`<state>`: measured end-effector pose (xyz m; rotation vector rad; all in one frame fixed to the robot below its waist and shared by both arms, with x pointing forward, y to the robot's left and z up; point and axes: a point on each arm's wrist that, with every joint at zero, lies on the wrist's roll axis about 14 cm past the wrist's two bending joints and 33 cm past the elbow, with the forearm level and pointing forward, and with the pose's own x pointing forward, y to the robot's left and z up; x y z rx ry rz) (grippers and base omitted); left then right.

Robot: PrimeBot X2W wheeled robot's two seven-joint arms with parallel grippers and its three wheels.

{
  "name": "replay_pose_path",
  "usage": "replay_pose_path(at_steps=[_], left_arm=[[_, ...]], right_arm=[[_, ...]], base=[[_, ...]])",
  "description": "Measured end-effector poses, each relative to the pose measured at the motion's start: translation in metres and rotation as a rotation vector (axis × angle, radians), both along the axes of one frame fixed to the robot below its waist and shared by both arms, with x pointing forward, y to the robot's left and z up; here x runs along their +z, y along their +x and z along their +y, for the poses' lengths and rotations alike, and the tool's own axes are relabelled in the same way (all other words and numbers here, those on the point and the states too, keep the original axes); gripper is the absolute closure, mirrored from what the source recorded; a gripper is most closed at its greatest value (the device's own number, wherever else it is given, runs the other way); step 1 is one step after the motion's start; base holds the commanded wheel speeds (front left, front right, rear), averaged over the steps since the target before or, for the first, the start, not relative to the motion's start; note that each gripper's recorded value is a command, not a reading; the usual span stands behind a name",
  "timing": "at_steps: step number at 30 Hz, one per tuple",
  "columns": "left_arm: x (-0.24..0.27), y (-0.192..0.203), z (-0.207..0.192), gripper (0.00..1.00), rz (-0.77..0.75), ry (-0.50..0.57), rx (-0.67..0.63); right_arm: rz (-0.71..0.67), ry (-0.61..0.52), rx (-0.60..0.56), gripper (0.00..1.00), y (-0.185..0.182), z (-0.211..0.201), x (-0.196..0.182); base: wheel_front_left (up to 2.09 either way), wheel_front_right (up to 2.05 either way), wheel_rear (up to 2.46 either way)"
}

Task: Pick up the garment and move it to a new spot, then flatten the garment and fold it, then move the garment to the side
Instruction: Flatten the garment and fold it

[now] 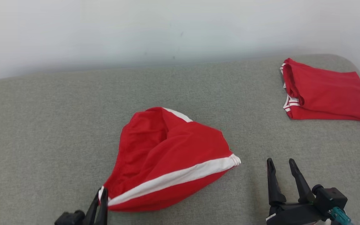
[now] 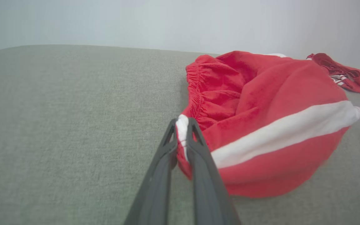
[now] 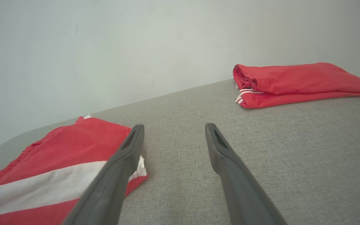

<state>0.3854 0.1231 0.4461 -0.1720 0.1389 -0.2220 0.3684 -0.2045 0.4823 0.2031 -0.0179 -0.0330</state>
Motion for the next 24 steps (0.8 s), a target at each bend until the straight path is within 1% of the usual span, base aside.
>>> replay_pose_path(at_steps=[3, 4, 5, 6, 13, 17, 24], left_arm=[[-0.01, -0.013, 0.007, 1.0, 0.033, -0.01, 0.029], [-0.011, -0.016, 0.009, 0.81, 0.038, -0.013, 0.037], [-0.01, -0.016, 0.01, 0.29, 0.036, -0.016, 0.045], [-0.009, -0.016, 0.011, 0.0, 0.031, -0.017, 0.053], [0.014, -0.016, 0.031, 0.0, -0.046, -0.014, 0.123], [0.023, -0.02, 0.045, 0.0, -0.081, 0.011, 0.155], [0.032, -0.029, 0.059, 0.0, -0.115, 0.036, 0.177]], right_arm=[[0.002, -0.001, 0.013, 0.0, 0.0, 0.004, -0.001], [0.003, -0.001, 0.014, 0.0, -0.001, 0.005, -0.001], [0.003, -0.001, 0.015, 0.0, -0.001, 0.005, -0.001], [0.002, -0.003, 0.015, 0.0, -0.002, 0.005, 0.0], [-0.004, -0.005, 0.009, 0.0, -0.005, 0.003, 0.002], [-0.01, -0.005, 0.011, 0.0, -0.009, 0.003, 0.003], [-0.018, -0.01, 0.01, 0.0, -0.015, 0.003, 0.006]], base=[[0.0, 0.0, 0.0], [0.0, 0.0, 0.0], [0.0, 0.0, 0.0], [0.0, 0.0, 0.0], [0.0, 0.0, 0.0], [0.0, 0.0, 0.0], [0.0, 0.0, 0.0]])
